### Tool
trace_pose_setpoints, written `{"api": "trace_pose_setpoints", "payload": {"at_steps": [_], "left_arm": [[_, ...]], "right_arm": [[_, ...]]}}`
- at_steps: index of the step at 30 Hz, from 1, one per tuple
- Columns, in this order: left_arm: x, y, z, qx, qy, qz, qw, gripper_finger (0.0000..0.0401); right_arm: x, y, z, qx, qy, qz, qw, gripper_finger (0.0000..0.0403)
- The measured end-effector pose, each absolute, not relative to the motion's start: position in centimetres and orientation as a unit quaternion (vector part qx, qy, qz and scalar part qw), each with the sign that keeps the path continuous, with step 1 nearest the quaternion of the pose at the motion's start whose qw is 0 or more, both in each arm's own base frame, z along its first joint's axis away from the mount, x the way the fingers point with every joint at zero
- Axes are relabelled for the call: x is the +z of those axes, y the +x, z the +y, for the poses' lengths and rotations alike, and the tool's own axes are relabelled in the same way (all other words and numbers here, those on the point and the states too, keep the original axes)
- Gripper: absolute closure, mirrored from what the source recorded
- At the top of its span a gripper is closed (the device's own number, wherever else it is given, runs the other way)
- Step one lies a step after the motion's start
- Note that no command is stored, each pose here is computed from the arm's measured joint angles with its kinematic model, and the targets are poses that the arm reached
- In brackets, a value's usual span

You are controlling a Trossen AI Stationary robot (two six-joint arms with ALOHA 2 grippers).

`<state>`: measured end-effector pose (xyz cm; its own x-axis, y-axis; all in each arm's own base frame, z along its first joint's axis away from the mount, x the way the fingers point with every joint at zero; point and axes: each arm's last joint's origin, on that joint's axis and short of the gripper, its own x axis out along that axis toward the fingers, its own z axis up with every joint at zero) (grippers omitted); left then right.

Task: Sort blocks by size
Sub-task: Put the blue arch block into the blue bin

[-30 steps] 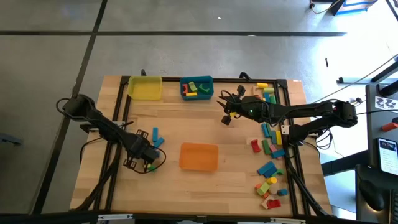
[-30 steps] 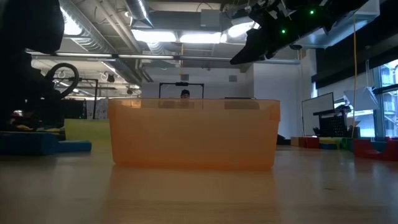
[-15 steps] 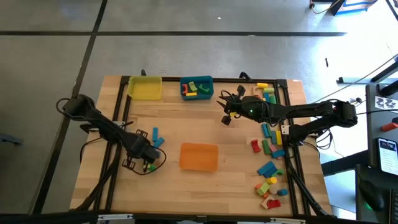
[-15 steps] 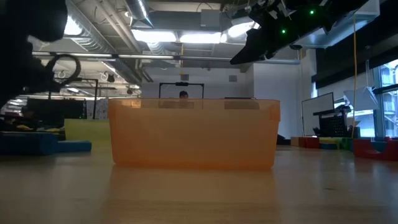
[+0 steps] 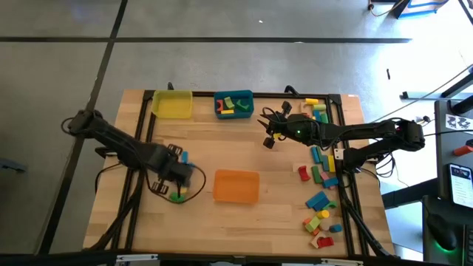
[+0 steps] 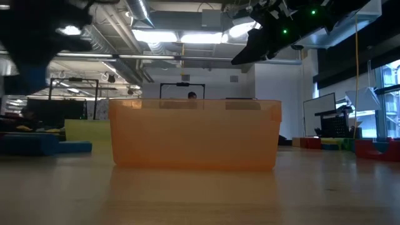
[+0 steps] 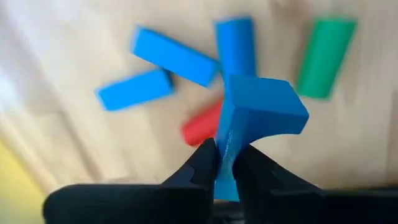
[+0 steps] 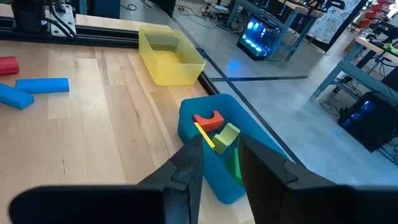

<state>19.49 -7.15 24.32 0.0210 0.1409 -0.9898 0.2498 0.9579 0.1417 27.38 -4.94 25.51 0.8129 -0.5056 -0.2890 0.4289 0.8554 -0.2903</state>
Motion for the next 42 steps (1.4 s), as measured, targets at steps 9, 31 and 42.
{"api": "trace_pose_setpoints", "payload": {"at_steps": [9,31,42], "left_arm": [[27.8,21.5,-3.3,-0.007,0.119,0.541,0.832,0.0367],[31.1,25.2,10.2,0.234,0.120,0.301,0.917,0.0371],[27.0,27.2,16.8,0.308,0.083,0.317,0.893,0.0365]], "right_arm": [[25.5,27.4,-4.9,-0.247,-0.104,0.179,0.946,0.0304],[25.5,27.4,-4.9,-0.248,-0.098,0.180,0.947,0.0304],[25.5,27.4,-4.9,-0.248,-0.098,0.180,0.947,0.0304]]}}
